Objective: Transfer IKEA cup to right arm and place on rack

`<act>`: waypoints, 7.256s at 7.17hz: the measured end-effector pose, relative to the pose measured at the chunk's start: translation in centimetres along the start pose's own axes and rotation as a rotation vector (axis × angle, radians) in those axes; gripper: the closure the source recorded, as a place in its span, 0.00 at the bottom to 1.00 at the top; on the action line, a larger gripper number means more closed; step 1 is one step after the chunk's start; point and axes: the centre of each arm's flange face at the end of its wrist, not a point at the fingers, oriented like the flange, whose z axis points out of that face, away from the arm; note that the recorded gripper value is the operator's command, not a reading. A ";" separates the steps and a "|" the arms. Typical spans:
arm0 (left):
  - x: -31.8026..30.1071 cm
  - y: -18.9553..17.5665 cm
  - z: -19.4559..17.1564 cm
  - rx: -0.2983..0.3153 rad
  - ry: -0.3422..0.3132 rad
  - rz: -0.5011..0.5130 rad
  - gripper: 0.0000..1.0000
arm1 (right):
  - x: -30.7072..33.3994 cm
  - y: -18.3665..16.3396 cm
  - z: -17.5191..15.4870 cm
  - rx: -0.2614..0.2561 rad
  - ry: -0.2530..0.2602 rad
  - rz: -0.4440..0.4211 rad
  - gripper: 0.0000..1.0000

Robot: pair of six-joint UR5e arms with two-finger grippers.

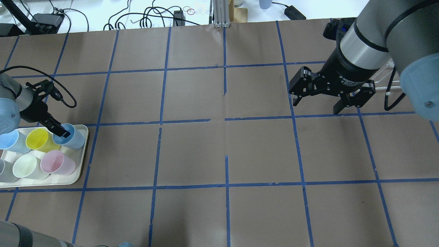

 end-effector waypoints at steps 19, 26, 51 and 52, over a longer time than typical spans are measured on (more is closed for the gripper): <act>29.2 -15.8 -25.3 0.476 1.118 -0.751 1.00 | -2.9 -3.8 3.2 -0.101 -1.395 0.011 0.00; 35.4 -17.9 -25.2 0.389 1.277 -0.754 1.00 | -3.3 -2.2 1.9 -0.198 -1.420 0.126 0.00; 33.9 -17.5 -24.0 0.280 0.952 -0.825 0.00 | 8.4 -3.0 -2.2 -0.130 -1.101 0.353 0.98; 33.3 -17.1 -23.3 0.248 0.812 -0.839 0.00 | 9.9 -3.1 -2.1 -0.104 -0.935 0.302 0.99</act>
